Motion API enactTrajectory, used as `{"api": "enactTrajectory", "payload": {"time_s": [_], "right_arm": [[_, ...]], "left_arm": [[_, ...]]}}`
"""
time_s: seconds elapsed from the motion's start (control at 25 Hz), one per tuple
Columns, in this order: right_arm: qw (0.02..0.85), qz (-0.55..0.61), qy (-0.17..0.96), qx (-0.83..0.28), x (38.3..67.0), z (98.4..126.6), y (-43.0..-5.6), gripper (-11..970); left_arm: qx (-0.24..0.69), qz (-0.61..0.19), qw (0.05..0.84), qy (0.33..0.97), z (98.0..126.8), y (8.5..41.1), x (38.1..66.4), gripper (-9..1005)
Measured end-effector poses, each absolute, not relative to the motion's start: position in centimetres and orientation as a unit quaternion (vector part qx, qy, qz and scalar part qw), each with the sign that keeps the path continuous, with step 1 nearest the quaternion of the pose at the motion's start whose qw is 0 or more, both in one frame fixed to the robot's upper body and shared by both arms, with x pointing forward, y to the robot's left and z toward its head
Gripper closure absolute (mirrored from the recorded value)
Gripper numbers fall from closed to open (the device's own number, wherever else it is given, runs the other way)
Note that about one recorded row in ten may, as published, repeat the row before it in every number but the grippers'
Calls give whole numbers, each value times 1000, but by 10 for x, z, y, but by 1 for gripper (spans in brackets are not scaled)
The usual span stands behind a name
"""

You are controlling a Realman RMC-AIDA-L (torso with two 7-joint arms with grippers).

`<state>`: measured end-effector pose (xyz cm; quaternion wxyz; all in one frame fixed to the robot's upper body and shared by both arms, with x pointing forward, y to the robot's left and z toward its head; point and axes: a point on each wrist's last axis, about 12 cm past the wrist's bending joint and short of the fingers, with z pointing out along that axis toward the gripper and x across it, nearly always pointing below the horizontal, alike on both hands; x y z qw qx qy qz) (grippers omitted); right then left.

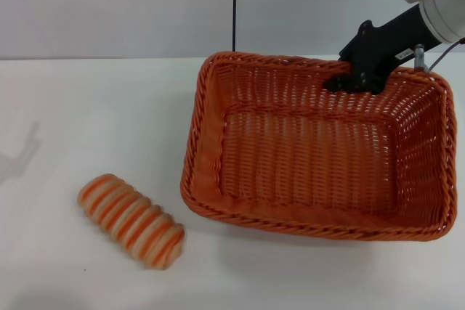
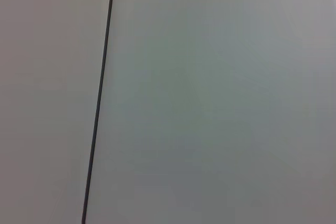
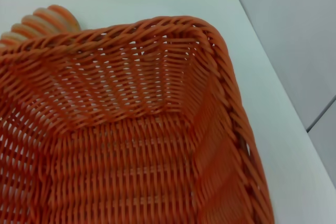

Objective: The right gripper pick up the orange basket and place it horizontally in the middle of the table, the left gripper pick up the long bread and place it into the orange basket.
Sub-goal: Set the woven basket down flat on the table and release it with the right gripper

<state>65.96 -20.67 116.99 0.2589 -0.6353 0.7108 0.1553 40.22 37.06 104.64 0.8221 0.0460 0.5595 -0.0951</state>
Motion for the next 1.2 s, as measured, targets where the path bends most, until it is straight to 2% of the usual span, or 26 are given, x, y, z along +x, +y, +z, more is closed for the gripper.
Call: {"api": "enactTrajectory", "payload": {"time_s": [1.2], "right_arm": [[300, 145, 683, -650, 653, 1151, -185, 768]], "left_arm": [[45, -95, 820, 562, 1046, 370, 403, 166]]}}
